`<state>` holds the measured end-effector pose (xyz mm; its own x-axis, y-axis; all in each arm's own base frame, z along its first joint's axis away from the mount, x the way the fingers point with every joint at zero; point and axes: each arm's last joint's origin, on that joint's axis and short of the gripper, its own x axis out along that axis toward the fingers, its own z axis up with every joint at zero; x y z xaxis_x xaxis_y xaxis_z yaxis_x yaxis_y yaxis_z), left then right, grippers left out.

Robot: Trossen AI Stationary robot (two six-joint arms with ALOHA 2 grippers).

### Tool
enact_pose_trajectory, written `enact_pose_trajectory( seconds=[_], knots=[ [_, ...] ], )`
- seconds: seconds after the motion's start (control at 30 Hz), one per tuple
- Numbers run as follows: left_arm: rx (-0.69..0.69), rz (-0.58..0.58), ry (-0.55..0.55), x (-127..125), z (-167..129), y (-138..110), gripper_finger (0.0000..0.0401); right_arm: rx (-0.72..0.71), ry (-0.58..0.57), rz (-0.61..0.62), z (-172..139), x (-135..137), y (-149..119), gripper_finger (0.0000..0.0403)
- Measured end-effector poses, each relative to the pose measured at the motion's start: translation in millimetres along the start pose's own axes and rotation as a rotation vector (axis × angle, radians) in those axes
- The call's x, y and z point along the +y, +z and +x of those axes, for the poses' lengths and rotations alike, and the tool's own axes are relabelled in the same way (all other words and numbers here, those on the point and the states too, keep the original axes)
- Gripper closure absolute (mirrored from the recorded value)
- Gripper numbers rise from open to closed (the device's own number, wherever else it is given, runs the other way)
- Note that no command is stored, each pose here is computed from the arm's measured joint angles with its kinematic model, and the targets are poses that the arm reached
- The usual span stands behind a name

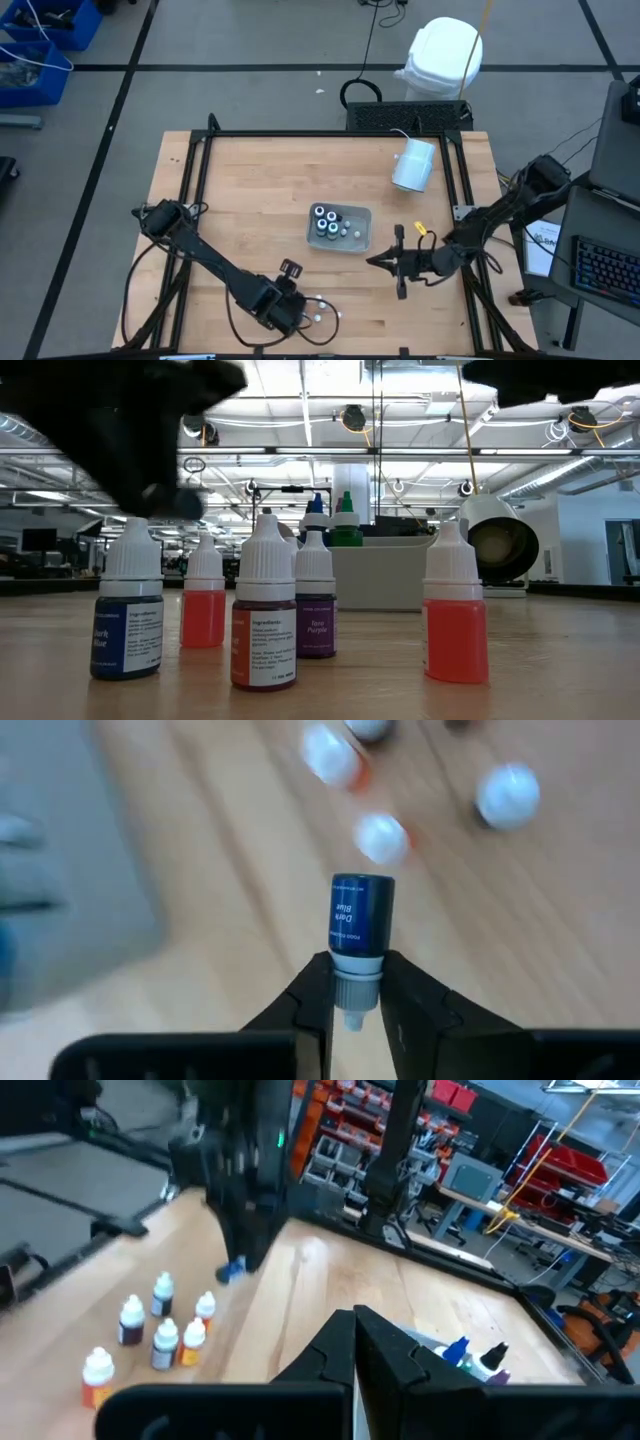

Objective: Pick & Place food coloring
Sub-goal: Put the small dark blue bottle into the gray bin

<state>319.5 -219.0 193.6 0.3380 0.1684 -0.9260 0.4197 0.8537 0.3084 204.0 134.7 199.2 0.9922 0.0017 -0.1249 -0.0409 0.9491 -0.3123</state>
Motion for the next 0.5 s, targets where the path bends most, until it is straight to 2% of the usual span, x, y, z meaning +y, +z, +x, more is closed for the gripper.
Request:
enact_pose_trajectory(
  seconds=[0.1, 0.17, 0.27, 0.37, 0.5],
  knots=[
    [-0.040, 0.008, 0.074, 8.4, -12.1, 10.1, 0.0338, 0.017, -0.004, -0.016, 7.5, -0.9, -6.4, 0.0399],
    [-0.070, 0.016, 0.127, 14.8, -20.2, 16.9, 0.0333, 0.028, -0.013, -0.069, 12.6, -0.4, -10.5, 0.0387],
    [-0.113, 0.019, 0.202, 24.7, -31.1, 26.4, 0.0328, 0.023, -0.002, -0.206, 20.9, 6.2, -11.7, 0.0357],
    [-0.138, -0.013, 0.232, 37.1, -36.6, 32.7, 0.0330, -0.017, 0.053, -0.362, 30.4, 19.4, -10.1, 0.0320],
    [-0.140, -0.065, 0.244, 54.5, -36.8, 35.5, 0.0332, -0.007, -0.022, -0.517, 53.1, 35.0, -3.8, 0.0273]
  ],
)
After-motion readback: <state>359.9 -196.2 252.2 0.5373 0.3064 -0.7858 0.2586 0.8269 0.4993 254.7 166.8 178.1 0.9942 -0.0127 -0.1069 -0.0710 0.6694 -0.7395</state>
